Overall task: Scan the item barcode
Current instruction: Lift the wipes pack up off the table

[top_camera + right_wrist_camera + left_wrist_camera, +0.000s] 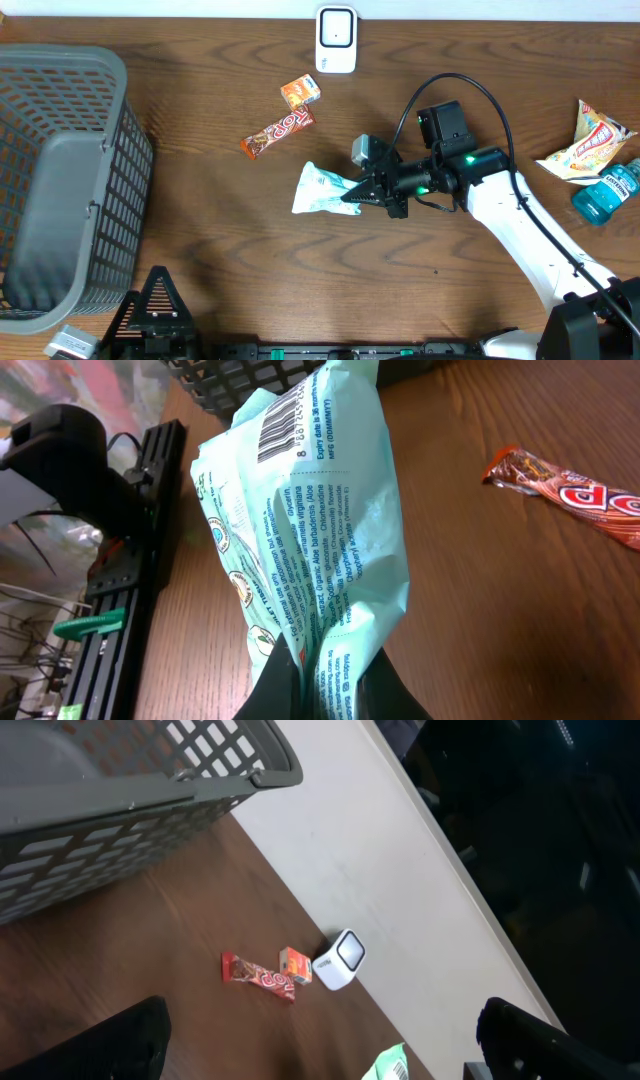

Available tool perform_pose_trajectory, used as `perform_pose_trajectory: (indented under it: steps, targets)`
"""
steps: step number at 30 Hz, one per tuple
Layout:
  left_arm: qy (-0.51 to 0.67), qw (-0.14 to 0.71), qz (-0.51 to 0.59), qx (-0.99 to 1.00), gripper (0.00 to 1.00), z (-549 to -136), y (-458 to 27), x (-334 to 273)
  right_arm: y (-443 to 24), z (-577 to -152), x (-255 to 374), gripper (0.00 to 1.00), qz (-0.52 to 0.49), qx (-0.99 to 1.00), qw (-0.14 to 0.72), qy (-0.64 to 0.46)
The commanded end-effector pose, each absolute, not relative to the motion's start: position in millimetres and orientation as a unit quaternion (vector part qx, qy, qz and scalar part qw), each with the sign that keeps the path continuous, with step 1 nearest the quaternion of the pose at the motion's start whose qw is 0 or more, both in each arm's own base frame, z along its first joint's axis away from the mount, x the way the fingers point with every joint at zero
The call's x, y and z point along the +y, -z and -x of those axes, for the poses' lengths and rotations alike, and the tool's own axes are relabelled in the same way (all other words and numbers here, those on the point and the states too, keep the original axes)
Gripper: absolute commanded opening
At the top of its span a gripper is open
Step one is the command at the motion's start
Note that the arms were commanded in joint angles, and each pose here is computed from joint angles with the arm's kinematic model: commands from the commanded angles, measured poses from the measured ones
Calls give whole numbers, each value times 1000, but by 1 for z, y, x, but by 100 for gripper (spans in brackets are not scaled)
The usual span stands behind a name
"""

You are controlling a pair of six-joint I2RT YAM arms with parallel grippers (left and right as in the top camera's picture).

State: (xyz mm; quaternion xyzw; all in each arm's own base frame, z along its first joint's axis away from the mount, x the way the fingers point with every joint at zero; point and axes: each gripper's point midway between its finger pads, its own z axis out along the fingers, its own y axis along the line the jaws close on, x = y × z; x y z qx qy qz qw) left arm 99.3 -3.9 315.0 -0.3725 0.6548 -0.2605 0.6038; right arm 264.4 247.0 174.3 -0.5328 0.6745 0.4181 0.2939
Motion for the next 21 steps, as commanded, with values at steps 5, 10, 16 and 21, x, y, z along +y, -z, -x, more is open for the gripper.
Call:
perform_pose_trajectory:
  steps: [5, 10, 16, 21]
  targets:
    - [244, 619, 369, 649, 98, -95, -321, 0, -189, -256, 252, 1, 544, 644, 307, -440]
    - [242, 620, 371, 648, 98, -95, -320, 1, -173, -271, 245, 1, 544, 682, 305, -382]
    - [241, 615, 373, 651, 98, -97, -316, 2, -154, -338, 224, 1, 486, 773, 350, -211]
    - [243, 611, 377, 652, 98, -99, -314, 3, -159, -404, 204, 1, 430, 792, 429, -60]
